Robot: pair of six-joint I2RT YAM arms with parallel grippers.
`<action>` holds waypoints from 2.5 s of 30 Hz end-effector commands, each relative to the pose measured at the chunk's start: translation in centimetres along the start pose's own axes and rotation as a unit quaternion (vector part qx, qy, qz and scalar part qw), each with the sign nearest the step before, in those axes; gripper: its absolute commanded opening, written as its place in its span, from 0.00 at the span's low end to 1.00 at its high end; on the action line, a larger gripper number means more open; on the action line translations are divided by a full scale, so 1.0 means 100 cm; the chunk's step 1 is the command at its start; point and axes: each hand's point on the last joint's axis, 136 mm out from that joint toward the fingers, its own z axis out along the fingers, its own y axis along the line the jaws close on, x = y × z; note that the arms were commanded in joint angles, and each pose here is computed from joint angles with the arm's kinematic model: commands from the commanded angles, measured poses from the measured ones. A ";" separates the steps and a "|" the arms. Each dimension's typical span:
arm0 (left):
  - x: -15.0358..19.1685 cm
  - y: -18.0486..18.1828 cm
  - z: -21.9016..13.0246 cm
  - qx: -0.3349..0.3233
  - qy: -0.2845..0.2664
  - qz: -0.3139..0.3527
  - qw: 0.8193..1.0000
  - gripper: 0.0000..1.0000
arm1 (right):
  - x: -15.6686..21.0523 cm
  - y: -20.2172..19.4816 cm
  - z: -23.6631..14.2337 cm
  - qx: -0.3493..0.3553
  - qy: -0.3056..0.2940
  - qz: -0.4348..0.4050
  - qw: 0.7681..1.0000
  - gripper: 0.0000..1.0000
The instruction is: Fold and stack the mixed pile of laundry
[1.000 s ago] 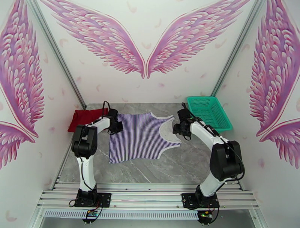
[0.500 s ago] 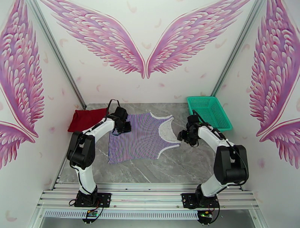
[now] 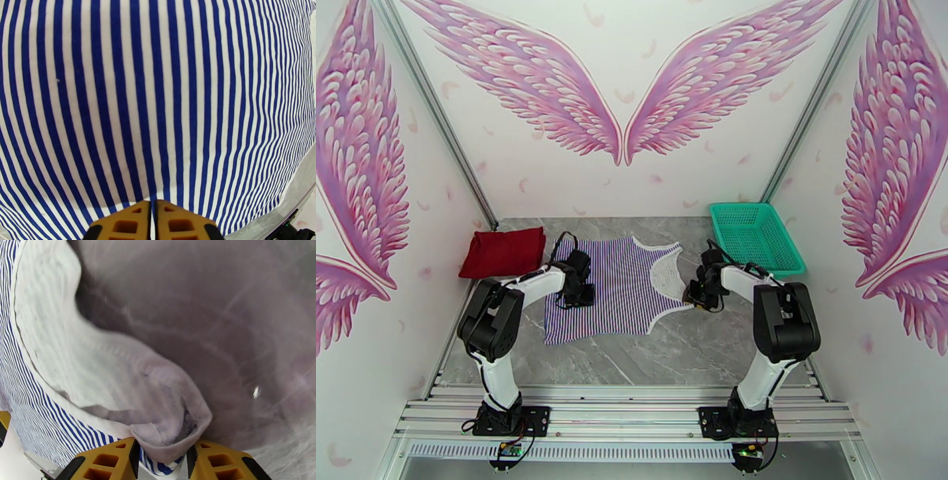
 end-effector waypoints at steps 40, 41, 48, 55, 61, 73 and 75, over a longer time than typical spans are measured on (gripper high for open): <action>0.015 0.020 0.021 -0.026 0.008 -0.017 0.999 0.12 | -0.018 -0.019 0.003 0.059 -0.010 -0.040 0.997 0.47; 0.014 0.019 0.020 -0.026 0.008 -0.018 0.999 0.12 | -0.017 -0.022 0.008 0.064 -0.006 -0.044 0.997 0.46; 0.013 0.020 0.015 -0.032 0.007 -0.016 0.999 0.12 | -0.017 -0.027 0.006 0.083 0.010 -0.045 0.995 0.31; 0.013 0.020 0.014 -0.035 0.008 -0.015 0.999 0.12 | -0.001 -0.044 -0.046 0.154 0.016 -0.042 0.987 0.25; 0.010 0.018 0.007 -0.035 0.011 -0.005 0.999 0.12 | 0.012 -0.055 -0.073 0.190 0.015 -0.044 0.981 0.47; 0.009 0.004 -0.060 -0.017 -0.025 0.016 0.999 0.34 | 0.037 0.095 -0.061 -0.008 -0.021 -0.142 0.990 0.50; 0.020 0.011 -0.059 -0.020 -0.018 0.009 1.000 0.34 | 0.049 0.121 -0.046 -0.019 -0.002 -0.166 0.986 0.47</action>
